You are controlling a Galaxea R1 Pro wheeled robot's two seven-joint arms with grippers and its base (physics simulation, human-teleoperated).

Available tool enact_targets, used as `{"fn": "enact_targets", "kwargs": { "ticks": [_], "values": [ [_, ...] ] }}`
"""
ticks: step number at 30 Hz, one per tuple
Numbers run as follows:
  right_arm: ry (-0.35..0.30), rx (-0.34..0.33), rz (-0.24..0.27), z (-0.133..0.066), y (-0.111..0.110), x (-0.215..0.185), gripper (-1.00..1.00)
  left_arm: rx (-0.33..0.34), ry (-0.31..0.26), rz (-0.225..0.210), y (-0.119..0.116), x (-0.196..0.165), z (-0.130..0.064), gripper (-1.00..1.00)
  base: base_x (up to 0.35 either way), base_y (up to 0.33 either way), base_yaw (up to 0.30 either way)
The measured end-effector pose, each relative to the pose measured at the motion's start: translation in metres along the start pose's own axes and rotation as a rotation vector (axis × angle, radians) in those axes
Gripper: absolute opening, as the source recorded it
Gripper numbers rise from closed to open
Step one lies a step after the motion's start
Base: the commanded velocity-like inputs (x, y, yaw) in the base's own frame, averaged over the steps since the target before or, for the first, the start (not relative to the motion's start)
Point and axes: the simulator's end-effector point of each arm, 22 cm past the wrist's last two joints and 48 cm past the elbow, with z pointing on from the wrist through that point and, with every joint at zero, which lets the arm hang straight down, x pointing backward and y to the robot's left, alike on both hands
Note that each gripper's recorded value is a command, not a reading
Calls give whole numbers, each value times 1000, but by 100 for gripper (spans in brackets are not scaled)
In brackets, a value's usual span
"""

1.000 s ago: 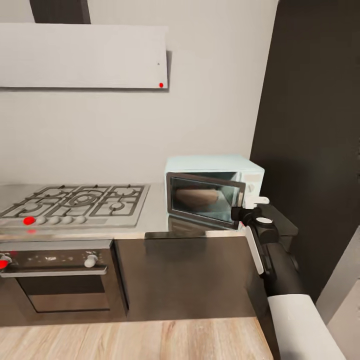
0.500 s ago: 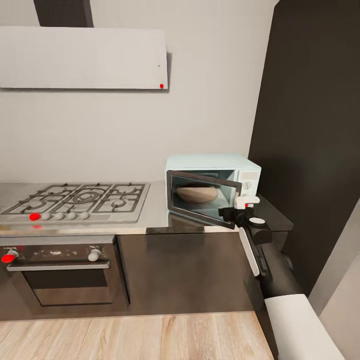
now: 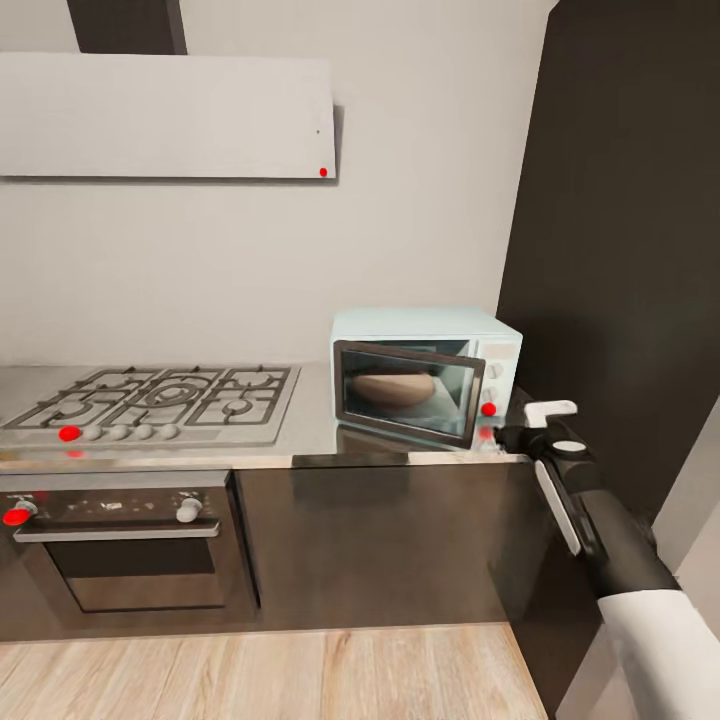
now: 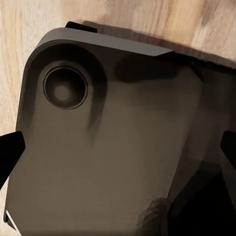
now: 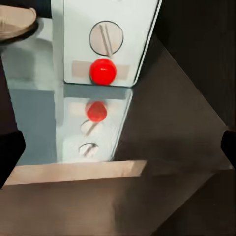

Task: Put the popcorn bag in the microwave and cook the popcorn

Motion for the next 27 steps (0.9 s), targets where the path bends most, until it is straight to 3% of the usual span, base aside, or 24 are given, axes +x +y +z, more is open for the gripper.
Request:
{"fn": "enact_targets", "kwargs": {
  "ticks": [3, 5, 7, 11, 23, 27],
  "values": [
    [2, 37, 18, 1, -24, 1, 100, 1, -1, 0, 0, 0, 0, 100, 0, 0, 0],
    [2, 73, 60, 0, -48, 1, 100, 2, -1, -1, -1, 0, 0, 100, 0, 0, 0],
    [0, 80, 73, 0, -53, 0, 100, 2, -1, -1, -1, 0, 0, 100, 0, 0, 0],
    [-3, 76, 77, 0, -54, -1, 100, 2, -1, 1, -2, 0, 0, 100, 34, -17, 0],
    [-12, 53, 84, -1, -41, -3, 100, -1, -2, 2, 1, -1, 0, 100, 221, -156, 0],
    [-12, 13, 78, 0, -18, -3, 100, 0, -10, -3, -1, -4, 0, 100, 2, 0, 0]
  ]
}}
